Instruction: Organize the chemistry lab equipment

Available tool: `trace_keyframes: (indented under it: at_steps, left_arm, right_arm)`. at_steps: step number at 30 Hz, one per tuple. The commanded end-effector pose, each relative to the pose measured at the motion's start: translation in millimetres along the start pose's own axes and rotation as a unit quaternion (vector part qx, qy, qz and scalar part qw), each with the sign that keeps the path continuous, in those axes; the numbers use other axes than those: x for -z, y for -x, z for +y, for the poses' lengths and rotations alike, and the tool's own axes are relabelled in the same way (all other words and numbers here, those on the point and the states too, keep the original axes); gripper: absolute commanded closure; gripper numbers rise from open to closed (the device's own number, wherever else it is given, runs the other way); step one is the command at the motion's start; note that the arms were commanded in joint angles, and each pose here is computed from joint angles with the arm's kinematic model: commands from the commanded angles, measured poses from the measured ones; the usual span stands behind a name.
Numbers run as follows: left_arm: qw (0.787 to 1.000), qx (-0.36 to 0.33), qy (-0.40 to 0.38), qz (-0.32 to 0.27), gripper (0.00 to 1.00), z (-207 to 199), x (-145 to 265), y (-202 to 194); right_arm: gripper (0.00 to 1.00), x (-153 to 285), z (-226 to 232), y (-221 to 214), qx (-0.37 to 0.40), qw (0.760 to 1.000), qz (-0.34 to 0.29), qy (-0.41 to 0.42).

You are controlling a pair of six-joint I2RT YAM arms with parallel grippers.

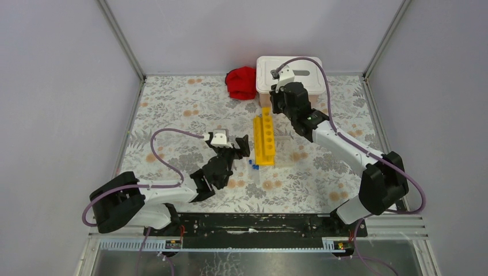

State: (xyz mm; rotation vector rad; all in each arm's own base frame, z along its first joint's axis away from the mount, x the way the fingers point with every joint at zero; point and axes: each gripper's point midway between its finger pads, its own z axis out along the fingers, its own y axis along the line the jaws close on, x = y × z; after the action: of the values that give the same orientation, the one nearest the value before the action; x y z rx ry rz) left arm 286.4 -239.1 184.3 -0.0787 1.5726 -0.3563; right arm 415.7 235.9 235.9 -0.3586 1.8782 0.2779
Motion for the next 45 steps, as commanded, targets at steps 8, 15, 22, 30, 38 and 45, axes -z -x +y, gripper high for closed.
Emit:
trace_keyframes:
  at_steps: [8,15,22,30,38,45]
  left_arm:
    - [1.000,0.016,0.019,0.001,0.13,8.4,2.8,-8.1]
    - [1.000,0.016,0.021,0.006,0.13,8.4,2.0,-14.5]
    - [1.000,0.014,0.024,0.008,0.13,9.5,1.1,-19.2]
    - [0.999,0.020,0.028,0.012,0.13,12.3,2.4,-24.6]
    - [0.999,0.017,0.029,0.014,0.13,13.2,2.3,-27.3]
    - [0.999,0.017,0.028,0.017,0.13,13.2,2.9,-30.9]
  right_arm:
    - [0.93,-11.4,5.7,0.2,0.003,1.000,-0.022,0.001]
    - [0.93,-17.6,10.4,-18.0,0.006,1.000,-0.010,0.006]
    - [0.92,-23.6,15.0,-35.8,0.015,1.000,0.001,0.005]
    - [0.92,-29.1,16.9,-46.8,0.026,1.000,0.010,0.000]
    - [0.92,-32.6,17.1,-57.9,0.036,0.999,0.021,-0.003]
    - [0.92,-35.3,16.2,-64.7,0.037,0.999,0.027,-0.006]
